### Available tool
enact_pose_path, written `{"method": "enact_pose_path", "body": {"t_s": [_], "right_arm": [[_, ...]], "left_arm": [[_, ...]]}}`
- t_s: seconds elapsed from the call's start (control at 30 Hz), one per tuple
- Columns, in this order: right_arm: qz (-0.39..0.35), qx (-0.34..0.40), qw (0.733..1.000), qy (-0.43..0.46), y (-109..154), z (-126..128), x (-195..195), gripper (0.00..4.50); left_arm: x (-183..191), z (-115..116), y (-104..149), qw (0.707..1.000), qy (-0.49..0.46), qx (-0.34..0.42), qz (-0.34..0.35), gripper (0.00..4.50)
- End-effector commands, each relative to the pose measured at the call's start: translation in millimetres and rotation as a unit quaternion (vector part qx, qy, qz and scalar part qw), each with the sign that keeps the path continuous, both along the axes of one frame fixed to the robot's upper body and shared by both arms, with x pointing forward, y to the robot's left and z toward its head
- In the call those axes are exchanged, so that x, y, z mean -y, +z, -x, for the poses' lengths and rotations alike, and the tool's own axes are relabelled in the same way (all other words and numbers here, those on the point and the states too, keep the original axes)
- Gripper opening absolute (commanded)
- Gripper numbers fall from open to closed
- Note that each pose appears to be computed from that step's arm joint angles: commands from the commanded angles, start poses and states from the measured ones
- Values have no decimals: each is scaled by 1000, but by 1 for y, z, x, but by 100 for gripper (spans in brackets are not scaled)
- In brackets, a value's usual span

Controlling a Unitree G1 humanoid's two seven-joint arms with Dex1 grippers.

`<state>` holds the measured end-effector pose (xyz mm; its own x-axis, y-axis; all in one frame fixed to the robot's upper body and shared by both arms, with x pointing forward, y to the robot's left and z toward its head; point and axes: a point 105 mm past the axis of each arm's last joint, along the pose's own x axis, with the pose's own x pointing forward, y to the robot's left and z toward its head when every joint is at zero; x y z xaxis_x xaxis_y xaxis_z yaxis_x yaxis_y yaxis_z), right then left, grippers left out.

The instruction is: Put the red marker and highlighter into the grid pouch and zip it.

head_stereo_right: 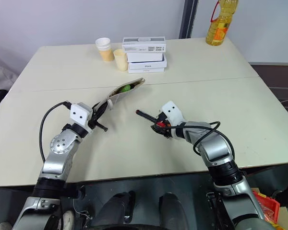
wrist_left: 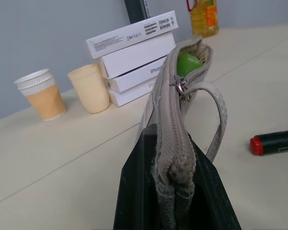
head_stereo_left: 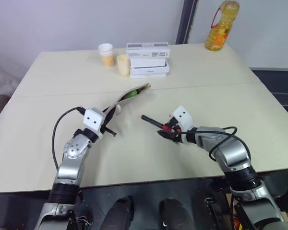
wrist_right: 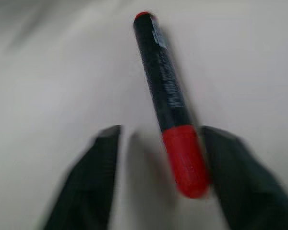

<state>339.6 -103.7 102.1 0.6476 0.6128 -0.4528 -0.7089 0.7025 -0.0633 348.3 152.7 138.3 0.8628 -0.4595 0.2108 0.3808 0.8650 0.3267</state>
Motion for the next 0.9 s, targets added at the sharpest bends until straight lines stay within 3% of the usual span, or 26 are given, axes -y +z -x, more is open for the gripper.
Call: {"method": "enact_pose_path", "body": {"t_s": [0.03, 0.2, 0.37, 0.57, 0.9], "right_arm": [[-2, 28, 1000, 2, 14, 0, 3, 49], [38, 126, 989, 69, 56, 10, 5, 35], [45, 171, 979, 98, 90, 16, 6, 35], [59, 196, 975, 89, 103, 7, -2, 35], [80, 198, 971, 106, 97, 5, -13, 35]], "left_arm": [[-2, 1, 13, 1000, 3, 24, -1, 0], [-3, 1, 15, 1000, 1, 24, -1, 0], [1, 2, 17, 1000, -16, 25, -3, 0], [10, 9, 18, 999, -46, 26, -11, 0], [16, 14, 12, 998, -58, 23, -19, 0]]}}
